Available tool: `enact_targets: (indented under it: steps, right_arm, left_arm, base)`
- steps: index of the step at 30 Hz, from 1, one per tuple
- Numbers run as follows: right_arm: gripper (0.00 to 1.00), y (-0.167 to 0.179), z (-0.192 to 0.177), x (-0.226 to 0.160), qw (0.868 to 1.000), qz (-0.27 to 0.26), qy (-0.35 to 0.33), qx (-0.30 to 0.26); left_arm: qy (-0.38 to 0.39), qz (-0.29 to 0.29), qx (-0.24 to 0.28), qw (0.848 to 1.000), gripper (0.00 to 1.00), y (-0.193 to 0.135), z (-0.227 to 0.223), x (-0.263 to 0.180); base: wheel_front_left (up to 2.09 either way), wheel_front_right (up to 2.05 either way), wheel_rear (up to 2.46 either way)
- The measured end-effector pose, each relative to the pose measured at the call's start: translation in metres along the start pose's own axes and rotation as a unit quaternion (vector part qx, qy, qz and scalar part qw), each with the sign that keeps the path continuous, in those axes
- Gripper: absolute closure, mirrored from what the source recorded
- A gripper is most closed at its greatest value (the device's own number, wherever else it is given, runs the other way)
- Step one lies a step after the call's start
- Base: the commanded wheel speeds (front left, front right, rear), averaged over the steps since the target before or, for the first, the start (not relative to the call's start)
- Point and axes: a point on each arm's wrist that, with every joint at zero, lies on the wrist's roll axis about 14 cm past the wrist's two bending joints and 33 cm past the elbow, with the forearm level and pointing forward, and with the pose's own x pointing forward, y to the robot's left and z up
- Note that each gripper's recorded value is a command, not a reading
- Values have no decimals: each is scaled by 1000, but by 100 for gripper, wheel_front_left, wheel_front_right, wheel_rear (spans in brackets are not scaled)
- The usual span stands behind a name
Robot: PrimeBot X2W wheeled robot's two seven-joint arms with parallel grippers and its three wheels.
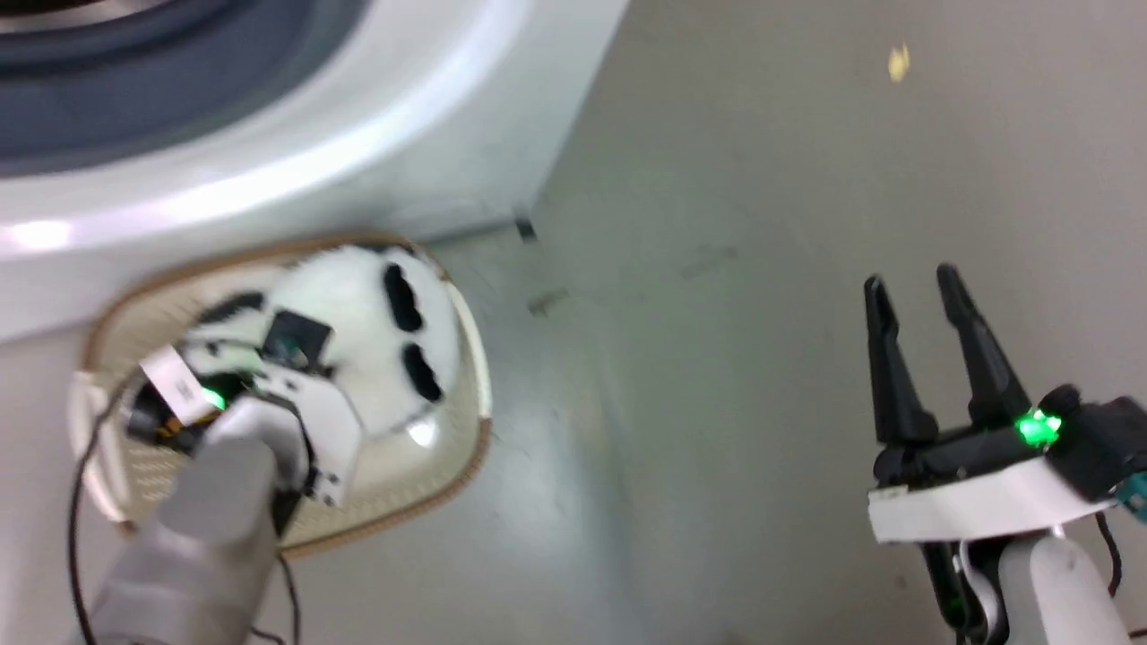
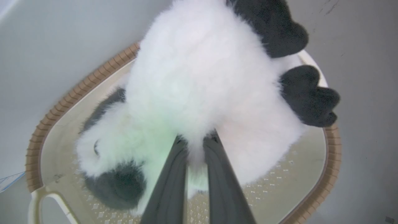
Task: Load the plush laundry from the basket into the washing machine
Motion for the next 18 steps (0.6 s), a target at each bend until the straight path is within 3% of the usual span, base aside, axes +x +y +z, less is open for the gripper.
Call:
enact_targets:
  steps: [11, 18]
  right_arm:
    - [0, 22, 45, -29, 997, 37, -62, 3]
    - [0, 37, 64, -34, 994, 62, -93, 12]
  left_arm:
    - [-144, 54, -11, 988, 100, -6, 51, -94]
    - [-306, 97, -9, 947, 100, -1, 125, -165]
  base:
    - [0, 0, 0]
    - [0, 0, 0]
